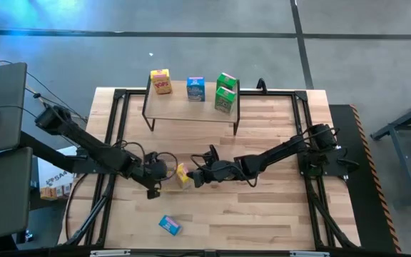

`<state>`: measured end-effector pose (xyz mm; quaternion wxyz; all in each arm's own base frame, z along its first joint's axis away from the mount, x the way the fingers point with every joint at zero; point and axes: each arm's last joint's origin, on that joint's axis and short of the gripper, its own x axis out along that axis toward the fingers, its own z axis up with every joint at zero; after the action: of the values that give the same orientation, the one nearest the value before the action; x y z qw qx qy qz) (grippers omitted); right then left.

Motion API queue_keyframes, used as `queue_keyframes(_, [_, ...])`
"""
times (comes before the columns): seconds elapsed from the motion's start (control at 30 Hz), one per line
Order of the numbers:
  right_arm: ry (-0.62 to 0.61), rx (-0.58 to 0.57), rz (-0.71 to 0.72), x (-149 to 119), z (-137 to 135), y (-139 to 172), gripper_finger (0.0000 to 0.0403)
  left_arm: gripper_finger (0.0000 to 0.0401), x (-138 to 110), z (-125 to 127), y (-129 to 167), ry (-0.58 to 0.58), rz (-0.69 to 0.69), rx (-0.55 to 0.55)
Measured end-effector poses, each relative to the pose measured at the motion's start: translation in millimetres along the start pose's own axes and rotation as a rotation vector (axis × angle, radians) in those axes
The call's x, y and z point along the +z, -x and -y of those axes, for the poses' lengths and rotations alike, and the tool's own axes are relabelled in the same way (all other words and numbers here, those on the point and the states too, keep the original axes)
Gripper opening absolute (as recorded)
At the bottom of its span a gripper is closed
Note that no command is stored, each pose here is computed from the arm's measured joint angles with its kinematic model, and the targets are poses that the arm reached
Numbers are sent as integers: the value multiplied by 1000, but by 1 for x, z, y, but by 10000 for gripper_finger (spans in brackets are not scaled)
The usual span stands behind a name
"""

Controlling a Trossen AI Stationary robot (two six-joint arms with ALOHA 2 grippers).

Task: Stack cereal on shelf
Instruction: Put the yellow cereal box on the shelf aligned with the other yellow cereal box

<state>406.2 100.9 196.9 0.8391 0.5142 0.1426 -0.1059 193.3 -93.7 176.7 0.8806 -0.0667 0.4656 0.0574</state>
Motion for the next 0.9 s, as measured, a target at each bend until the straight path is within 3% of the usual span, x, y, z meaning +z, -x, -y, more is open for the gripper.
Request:
queue_keyframes(0.2, [102, -71, -14, 16, -10, 22, 0, 0, -1, -12, 49, 48, 92, -137])
queue_keyframes(0.33, [174, -121, -23, 31, -19, 43, 0, 0, 4, -22, 79, -16, 232, -215])
queue_keyframes(0.5, [202, -150, 1, 46, -31, 70, 0, 16, 26, -33, 106, -86, 363, -218])
queue_keyframes(0.63, [222, -168, 15, 52, -36, 85, 0, 66, 45, -37, 114, -193, 364, -256])
queue_keyframes(0.9, [217, -157, 30, 60, -43, 99, 0, 221, 80, -46, 110, -365, 245, -360])
